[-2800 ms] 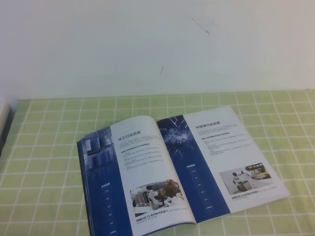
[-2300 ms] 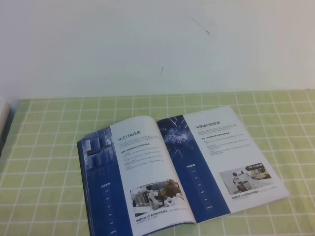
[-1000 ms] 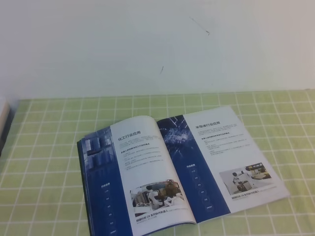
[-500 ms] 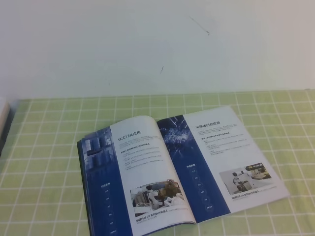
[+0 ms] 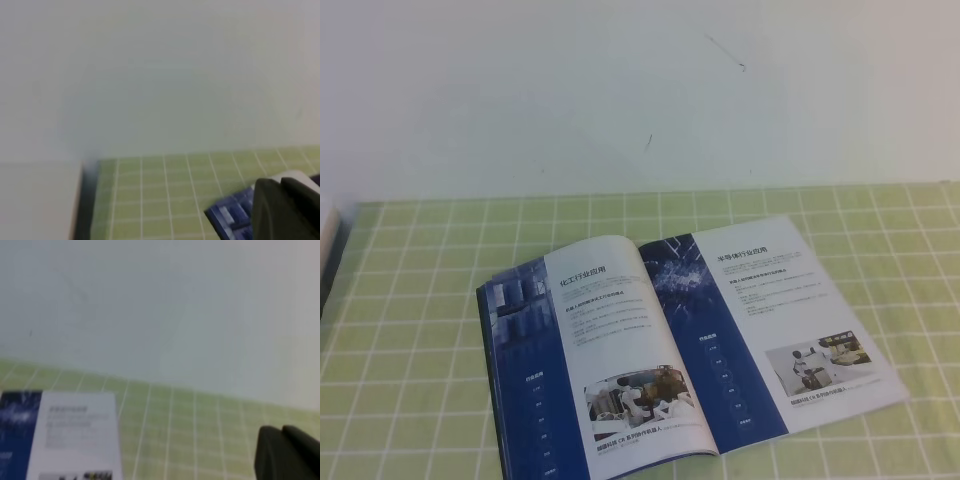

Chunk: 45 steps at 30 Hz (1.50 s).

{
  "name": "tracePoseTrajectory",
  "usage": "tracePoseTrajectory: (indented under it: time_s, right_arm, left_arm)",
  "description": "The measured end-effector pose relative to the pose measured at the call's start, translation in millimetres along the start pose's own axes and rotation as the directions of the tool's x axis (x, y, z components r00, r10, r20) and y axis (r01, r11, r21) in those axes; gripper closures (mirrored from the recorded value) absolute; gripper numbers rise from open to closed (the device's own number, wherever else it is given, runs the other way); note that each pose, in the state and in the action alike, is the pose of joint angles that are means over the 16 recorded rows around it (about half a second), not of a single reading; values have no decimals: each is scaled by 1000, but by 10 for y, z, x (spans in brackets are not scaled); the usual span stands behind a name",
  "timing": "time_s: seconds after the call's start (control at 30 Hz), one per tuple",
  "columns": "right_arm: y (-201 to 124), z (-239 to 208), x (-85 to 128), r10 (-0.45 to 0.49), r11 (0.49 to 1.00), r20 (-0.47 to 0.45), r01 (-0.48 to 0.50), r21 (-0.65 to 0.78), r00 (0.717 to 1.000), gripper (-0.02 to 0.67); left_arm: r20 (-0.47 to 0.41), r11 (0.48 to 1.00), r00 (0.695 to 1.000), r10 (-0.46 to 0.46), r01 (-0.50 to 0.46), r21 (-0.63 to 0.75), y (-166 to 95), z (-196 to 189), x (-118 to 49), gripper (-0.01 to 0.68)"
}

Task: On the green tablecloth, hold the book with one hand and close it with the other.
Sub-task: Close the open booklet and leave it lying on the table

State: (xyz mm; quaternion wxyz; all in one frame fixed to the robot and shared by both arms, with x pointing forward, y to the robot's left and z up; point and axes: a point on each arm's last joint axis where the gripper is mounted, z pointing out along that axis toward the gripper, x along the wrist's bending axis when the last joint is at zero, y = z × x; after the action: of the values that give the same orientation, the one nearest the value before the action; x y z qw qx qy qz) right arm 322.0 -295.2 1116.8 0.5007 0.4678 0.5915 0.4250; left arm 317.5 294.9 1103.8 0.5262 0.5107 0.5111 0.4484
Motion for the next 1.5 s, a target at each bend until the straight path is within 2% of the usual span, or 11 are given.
tracePoseTrajectory:
  time_s: [0.17,0.37,0.5,0.63,0.87,1.17,1.5]
  right_arm:
    - [94,488,55,25,962,-186,27,270,982,652]
    - [-91,1197,249,91,882,-410,118,457,908,652]
    - [-355,1621,447,127,839,-492,171,516,861,652]
    - [-678,1952,657,139,794,-525,223,566,840,652]
    - [-1211,2306,916,113,717,-528,299,630,842,652]
    - [-1638,2498,995,101,647,-511,334,685,854,652]
    - [-1724,2550,1014,102,632,-510,340,696,854,652]
  left_arm:
    - [25,961,998,-50,41,275,-40,423,-42,676]
    - [87,848,987,-132,67,526,-301,925,-124,676]
    - [122,775,975,-185,68,628,-500,1194,-171,676]
    - [145,722,965,-220,62,689,-660,1415,-200,676]
    - [129,672,963,-235,66,737,-845,1702,-187,676]
    - [120,613,973,-199,28,790,-987,2015,-167,676]
    - [99,451,991,-91,-48,891,-1291,2328,-258,676]
